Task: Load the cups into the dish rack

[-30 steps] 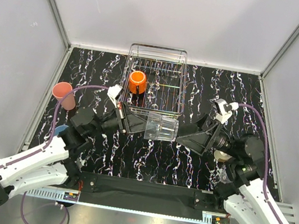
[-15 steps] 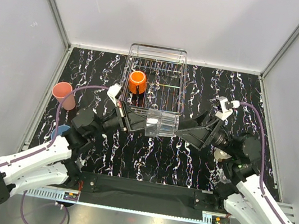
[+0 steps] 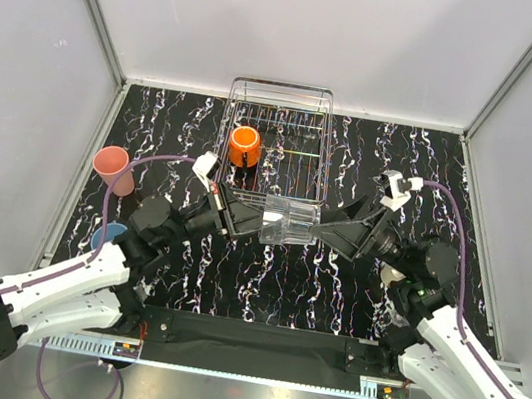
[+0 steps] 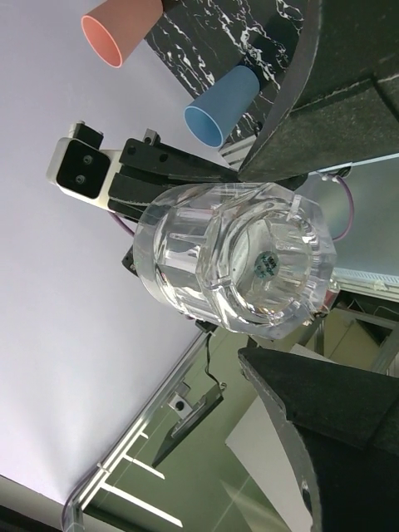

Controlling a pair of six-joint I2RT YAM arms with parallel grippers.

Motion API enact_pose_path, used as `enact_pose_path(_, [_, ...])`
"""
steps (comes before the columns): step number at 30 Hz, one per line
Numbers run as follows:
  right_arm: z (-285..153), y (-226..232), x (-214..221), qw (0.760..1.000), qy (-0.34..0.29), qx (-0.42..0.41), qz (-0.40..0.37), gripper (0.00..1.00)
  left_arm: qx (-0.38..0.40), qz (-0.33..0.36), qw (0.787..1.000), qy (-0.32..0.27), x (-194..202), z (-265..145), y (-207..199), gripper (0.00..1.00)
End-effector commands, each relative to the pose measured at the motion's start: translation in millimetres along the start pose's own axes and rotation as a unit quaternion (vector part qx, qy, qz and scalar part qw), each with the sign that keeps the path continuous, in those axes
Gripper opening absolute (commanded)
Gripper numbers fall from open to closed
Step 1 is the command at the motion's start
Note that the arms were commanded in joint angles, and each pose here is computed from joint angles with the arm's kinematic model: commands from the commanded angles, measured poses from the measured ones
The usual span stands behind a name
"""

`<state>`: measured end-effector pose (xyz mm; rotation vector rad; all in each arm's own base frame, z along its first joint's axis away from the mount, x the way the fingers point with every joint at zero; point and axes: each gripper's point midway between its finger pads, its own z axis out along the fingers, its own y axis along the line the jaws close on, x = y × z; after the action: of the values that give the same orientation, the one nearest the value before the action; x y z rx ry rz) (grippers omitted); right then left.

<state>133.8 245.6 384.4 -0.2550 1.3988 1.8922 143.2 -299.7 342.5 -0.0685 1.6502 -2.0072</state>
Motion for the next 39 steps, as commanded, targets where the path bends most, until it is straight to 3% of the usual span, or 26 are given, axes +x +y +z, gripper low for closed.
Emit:
enact_pose_path(1, [7.8,18.1,-8.7,0.999,-0.013,-0.031,-0.018,0.86,0.041,0.012,0.999,-0.021,-7.9,1.6,-21.0,0.0])
enact_pose_path(4, [10.8,17.9,-6.2,0.999,-0.011,-0.035,-0.015,0.85,0.041,0.014,0.999,-0.023,-8.7,2.2,-21.3,0.0])
enact_pose_path(8, [13.2,15.1,-6.2,0.999,-0.014,-0.032,-0.012,0.67,0.039,0.014,0.999,-0.02,-7.7,3.4,-20.4,0.0])
enact_pose_path(11, [15.2,15.9,-7.3,0.999,-0.014,-0.03,-0.013,0.33,0.034,0.015,0.999,-0.02,-6.7,2.1,-16.4,0.0])
enact_pose_path(12, [16.4,11.4,-6.6,1.0,-0.01,-0.019,-0.008,0.11,0.021,0.015,0.999,-0.019,-5.7,1.3,-10.6,0.0])
enact_pose_path(13, [17.8,12.7,-7.6,1.0,-0.008,-0.018,-0.013,0.01,0.015,0.016,1.0,-0.02,-5.0,-1.5,-7.9,0.2])
enact_pose_path(17, [19.8,5.0,-11.3,1.0,-0.007,0.016,-0.021,0.0,-0.038,0.016,0.998,-0.044,-7.1,-15.1,16.9,0.7])
enact_pose_path(19, [18.1,-10.1,-13.2,0.998,-0.012,0.063,-0.017,0.0,-0.072,0.02,0.996,-0.05,-7.3,-24.1,32.7,0.8])
enact_pose_path(20, [19.6,-7.0,-19.9,0.996,-0.016,0.073,-0.039,0.0,-0.078,0.027,0.994,-0.066,-12.4,-30.9,31.6,0.92])
enact_pose_path(21, [16.4,-22.8,-15.0,0.993,-0.004,0.116,-0.028,0.0,-0.124,0.03,0.99,-0.062,-9.8,-39.2,51.3,0.94])
enact_pose_path(23, [17.7,-27.6,-30.5,0.985,-0.017,0.158,-0.062,0.0,-0.16,0.044,0.982,-0.094,-22.2,-53.7,53.8,0.95])
enact_pose_path(24, [13.9,-45.9,-26.3,0.978,-0.004,0.201,-0.052,0.0,-0.218,0.045,0.971,-0.092,-19.9,-68.1,75.4,0.95])
enact_pose_path(27, [14.0,-70.2,-38.3,0.958,0.006,0.276,-0.076,0.0,-0.288,0.069,0.945,-0.138,-35.4,-99.4,88.5,0.95])
enact_pose_path(29, [17.2,-75.6,-58.1,0.943,-0.003,0.314,-0.109,0.0,-0.307,0.082,0.934,-0.165,-44.9,-112.4,88.9,0.95])
enact_pose_path(33, [13.7,-131.8,-68.8,0.892,0.032,0.435,-0.12,0.0,-0.338,0.123,0.919,-0.162,-49.1,-125.2,92.1,0.95])
enact_pose_path(39, [22.6,-188.6,-107.0,0.824,0.04,0.537,-0.175,0.0,-0.371,0.178,0.898,-0.158,-60.8,-131.7,89.1,0.94])
